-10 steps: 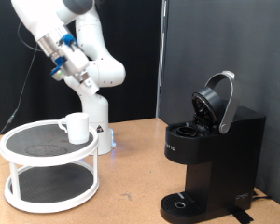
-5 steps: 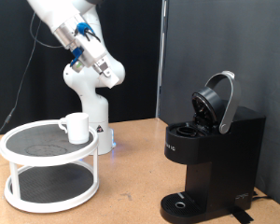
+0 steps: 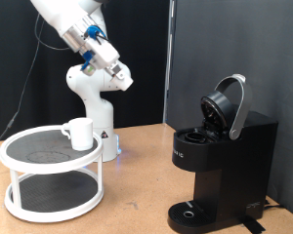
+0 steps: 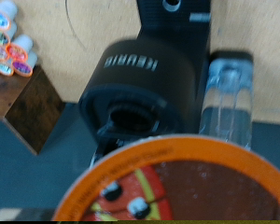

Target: Make a cup of coffee with the keurig machine

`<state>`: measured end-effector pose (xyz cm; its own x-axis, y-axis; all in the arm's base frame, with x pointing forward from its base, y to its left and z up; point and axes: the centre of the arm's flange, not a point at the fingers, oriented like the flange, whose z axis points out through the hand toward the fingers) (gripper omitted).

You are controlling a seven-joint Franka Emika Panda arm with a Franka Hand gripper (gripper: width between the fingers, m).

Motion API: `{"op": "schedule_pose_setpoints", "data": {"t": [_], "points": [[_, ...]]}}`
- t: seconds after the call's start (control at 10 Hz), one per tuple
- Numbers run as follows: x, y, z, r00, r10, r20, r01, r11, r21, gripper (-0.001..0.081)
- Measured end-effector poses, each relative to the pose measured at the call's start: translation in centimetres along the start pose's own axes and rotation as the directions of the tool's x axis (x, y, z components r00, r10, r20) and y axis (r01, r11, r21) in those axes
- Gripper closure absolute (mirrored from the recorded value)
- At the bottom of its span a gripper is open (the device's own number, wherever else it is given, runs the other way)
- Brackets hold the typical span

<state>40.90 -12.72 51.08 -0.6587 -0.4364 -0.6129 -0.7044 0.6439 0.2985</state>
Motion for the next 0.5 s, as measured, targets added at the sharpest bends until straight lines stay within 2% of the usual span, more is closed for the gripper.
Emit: {"op": "schedule_pose_setpoints", "data": {"t": [0.2,0.5], "points": [[-2.6,0.2,1.0,1.0,0.007,0.005,-0.007,1.0,-0.011,0.0405],[-6.3,1.1,2.6,1.0,-0.029,-0.006,0.029,1.0,0.001,0.0405]]}}
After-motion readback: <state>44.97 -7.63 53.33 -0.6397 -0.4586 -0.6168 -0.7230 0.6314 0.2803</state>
